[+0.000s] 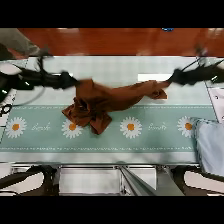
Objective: Fold the shirts.
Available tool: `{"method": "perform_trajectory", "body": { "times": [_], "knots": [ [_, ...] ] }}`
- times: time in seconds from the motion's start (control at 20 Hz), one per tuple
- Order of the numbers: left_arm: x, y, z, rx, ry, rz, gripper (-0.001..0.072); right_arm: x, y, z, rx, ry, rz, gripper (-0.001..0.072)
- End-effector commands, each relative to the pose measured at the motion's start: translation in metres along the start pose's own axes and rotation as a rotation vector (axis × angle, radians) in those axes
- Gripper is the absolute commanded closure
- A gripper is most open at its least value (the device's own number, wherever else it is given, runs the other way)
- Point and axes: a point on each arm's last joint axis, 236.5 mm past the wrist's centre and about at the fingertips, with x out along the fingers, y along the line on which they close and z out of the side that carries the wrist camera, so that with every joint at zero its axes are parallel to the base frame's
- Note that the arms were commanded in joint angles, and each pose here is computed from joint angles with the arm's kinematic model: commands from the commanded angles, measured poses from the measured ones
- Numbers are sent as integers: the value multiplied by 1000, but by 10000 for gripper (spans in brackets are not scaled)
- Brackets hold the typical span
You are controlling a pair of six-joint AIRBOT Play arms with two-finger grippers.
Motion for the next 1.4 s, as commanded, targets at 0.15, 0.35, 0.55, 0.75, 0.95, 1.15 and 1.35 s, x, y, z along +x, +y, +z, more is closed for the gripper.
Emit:
{"method": "perform_trajectory", "body": {
  "times": [0.15,0.35,0.55,0.75,0.95,1.15,1.35],
  "knots": [
    [-147,-151,98,303,-376,-57,683,-243,152,98,-321,-572,-4,684],
    [-241,-261,89,571,-601,-39,683,-365,229,66,-484,-838,-37,684],
    [-300,-343,42,787,-744,-8,683,-433,258,13,-558,-995,-114,684],
    [-335,-396,-9,952,-853,68,683,-463,265,-29,-595,-1051,-189,684],
    [-355,-411,-48,1010,-929,203,683,-462,255,-59,-587,-991,-250,684],
    [-347,-388,-58,927,-860,264,683,-446,236,-73,-559,-889,-298,684],
    [-309,-314,-26,730,-703,259,683,-413,214,-66,-513,-785,-292,684]
  ]
}}
